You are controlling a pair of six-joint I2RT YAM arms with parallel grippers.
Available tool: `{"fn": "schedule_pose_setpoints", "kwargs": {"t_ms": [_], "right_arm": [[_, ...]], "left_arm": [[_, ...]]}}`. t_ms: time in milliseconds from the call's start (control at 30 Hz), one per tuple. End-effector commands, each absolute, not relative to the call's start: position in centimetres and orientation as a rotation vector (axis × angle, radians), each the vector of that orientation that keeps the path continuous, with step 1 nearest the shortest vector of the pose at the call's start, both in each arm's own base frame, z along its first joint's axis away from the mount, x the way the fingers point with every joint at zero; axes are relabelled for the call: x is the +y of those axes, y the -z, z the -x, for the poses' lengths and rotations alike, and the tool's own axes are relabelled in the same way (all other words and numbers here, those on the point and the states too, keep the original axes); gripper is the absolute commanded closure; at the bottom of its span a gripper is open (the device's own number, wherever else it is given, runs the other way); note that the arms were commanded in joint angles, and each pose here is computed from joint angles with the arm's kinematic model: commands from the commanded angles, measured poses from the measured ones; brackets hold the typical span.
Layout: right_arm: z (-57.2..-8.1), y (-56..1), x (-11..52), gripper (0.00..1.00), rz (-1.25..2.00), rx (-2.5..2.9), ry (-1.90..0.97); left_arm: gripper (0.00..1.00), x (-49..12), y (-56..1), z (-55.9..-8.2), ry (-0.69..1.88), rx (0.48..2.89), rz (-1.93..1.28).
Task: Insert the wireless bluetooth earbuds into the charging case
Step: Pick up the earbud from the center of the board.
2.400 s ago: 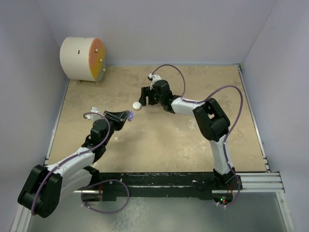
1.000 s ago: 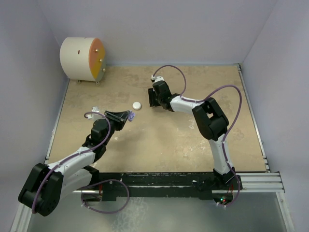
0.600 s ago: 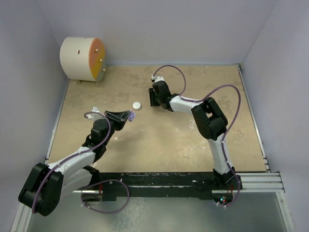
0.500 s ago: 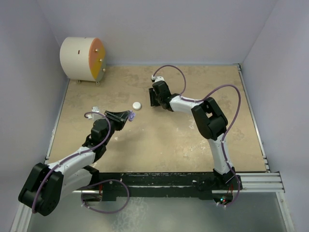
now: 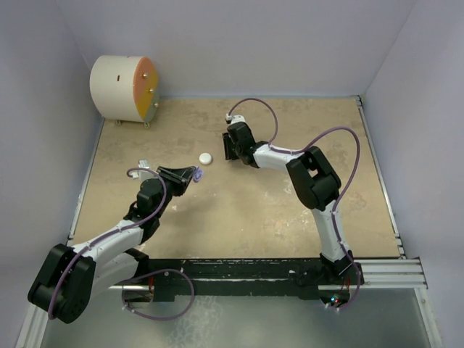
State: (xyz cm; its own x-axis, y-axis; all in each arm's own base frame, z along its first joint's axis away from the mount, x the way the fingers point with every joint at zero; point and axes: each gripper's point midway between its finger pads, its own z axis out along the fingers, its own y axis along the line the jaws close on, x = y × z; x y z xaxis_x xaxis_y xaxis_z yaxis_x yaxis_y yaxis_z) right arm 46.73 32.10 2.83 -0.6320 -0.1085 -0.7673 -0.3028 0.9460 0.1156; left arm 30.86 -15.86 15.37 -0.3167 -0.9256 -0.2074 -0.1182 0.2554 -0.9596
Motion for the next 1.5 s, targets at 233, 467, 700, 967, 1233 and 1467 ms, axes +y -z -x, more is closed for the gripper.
{"fn": "schedule_pose_setpoints", "kwargs": {"t_ms": [233,467,700,967,1233,1467], "right_arm": [[-46.0,-1.1,31.9,0.60,0.301,2.287,-0.199],[-45.5,-0.5,31.5,0.63,0.301,2.305,-0.159],[-44.6,0.0,31.6,0.64,0.317,2.319,-0.129],[-44.0,1.0,31.8,0.66,0.333,2.344,-0.094],[-43.8,1.5,31.6,0.72,0.325,2.360,-0.090],[-43.6,1.5,31.8,0.83,0.332,2.359,-0.100]], "left_arm": [[1.00,-15.7,-16.8,-30.9,1.212,1.591,0.964],[1.00,-15.7,-16.8,-30.8,1.217,1.587,0.964],[1.00,-15.7,-16.6,-30.8,1.221,1.589,0.966],[1.00,-15.6,-16.7,-30.7,1.227,1.583,0.966],[1.00,-15.5,-16.7,-30.6,1.227,1.580,0.970],[1.00,-15.5,-16.7,-30.7,1.227,1.581,0.971]]}}
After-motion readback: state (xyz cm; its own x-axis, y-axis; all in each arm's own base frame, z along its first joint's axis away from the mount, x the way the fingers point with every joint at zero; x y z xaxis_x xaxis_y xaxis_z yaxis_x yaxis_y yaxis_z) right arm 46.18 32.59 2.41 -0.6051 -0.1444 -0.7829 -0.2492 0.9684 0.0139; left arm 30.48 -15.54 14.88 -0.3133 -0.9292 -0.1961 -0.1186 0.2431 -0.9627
